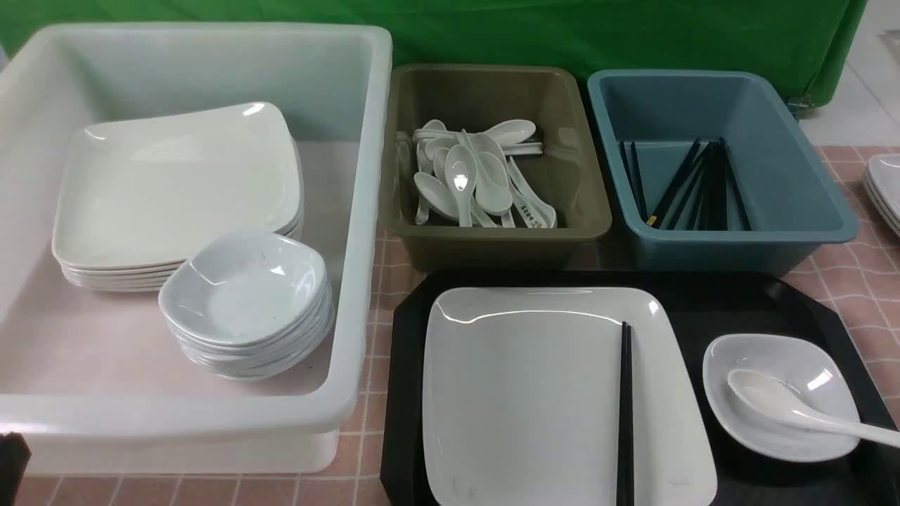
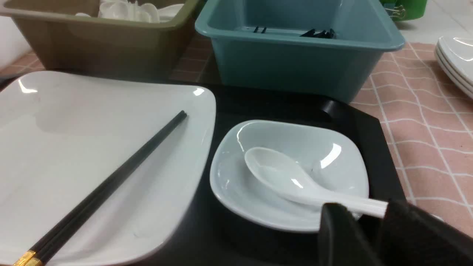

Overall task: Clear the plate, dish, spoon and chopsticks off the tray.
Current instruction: Use the right arm to grab a soup spoon from the plate

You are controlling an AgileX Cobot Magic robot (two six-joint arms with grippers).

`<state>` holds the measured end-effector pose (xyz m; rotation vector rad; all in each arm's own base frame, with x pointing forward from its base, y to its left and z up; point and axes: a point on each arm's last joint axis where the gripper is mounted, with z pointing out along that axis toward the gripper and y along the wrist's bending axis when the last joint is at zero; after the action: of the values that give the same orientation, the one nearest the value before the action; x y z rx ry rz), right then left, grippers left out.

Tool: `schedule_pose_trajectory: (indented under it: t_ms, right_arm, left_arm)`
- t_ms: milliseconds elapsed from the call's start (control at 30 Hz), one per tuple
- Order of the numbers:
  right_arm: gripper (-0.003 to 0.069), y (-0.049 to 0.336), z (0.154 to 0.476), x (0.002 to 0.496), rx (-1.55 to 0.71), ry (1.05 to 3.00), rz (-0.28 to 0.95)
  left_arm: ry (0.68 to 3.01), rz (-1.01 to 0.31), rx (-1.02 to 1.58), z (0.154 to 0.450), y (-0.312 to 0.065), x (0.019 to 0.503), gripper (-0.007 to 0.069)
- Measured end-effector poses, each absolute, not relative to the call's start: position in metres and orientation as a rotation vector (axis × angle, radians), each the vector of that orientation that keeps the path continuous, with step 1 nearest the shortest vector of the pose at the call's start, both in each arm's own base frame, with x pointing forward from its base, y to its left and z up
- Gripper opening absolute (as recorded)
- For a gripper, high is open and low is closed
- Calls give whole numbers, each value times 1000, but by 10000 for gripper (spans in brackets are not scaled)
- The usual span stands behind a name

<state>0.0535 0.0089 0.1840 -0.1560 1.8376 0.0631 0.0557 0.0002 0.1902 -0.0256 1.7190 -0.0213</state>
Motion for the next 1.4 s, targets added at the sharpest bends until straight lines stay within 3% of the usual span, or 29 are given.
schedule_pose_trajectory:
  t_ms: [1133,1200,1233,1267,1300,1333,1400]
  right_arm:
    - [242,9,184,54,-153,1838,65]
    - [242,9,184,54,-121,1839,97]
    - [242,12,185,53,17,1843,242]
    - [242,12,185,53,41,1842,267]
    - [242,15,185,53,254,1837,479]
    - [242,17,186,53,365,1826,584]
    - [242,18,186,53,515,1806,717]
  left_arm:
    - [1719,-21,-26,190,0,56,21]
    - [1719,-21,-26,190,0,56,21]
    - [1719,-21,-26,190,0,56,21]
    - [1719,-21,-26,190,0,56,21]
    - [1719,-21,-26,190,0,56,21]
    - [1719,-21,-26,190,0,56,21]
    - [1719,-21,-26,190,0,56,21]
